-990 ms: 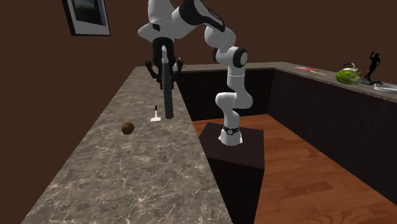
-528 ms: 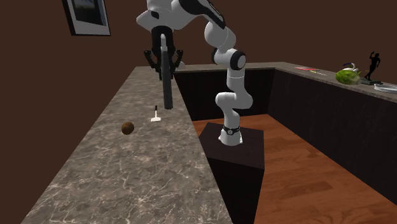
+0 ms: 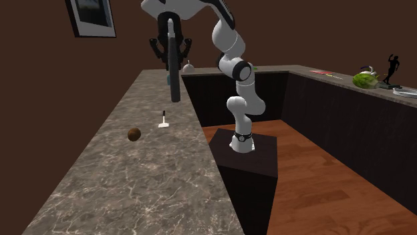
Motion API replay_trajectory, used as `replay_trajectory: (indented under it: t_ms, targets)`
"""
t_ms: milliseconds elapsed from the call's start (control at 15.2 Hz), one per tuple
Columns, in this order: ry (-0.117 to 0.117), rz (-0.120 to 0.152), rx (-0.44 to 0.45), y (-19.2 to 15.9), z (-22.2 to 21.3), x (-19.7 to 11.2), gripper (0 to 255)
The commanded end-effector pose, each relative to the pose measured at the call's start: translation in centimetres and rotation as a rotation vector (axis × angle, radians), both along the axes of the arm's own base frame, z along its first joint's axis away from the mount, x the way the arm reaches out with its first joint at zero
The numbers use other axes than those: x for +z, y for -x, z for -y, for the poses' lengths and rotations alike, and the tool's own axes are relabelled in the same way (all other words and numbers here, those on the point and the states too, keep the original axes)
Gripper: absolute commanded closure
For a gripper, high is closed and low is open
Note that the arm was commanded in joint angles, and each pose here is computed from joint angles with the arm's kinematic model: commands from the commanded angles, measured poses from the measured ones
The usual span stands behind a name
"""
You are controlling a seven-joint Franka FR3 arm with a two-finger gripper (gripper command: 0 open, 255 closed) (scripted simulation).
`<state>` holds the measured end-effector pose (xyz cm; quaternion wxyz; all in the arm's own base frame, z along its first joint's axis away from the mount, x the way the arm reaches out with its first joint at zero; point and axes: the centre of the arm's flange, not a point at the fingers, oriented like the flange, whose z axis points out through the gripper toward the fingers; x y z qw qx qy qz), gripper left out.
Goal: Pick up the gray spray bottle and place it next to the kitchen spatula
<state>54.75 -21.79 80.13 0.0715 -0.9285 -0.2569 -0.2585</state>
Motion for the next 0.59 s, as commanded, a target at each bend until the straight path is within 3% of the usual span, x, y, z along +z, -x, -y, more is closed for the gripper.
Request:
replay_trajectory:
  t_ms: [0,528]
  targets:
    - [0.000,-0.001,0.003,0.0,-0.1,0.9,255]
    - [0.000,-0.001,0.003,10.4,2.2,0.9,255]
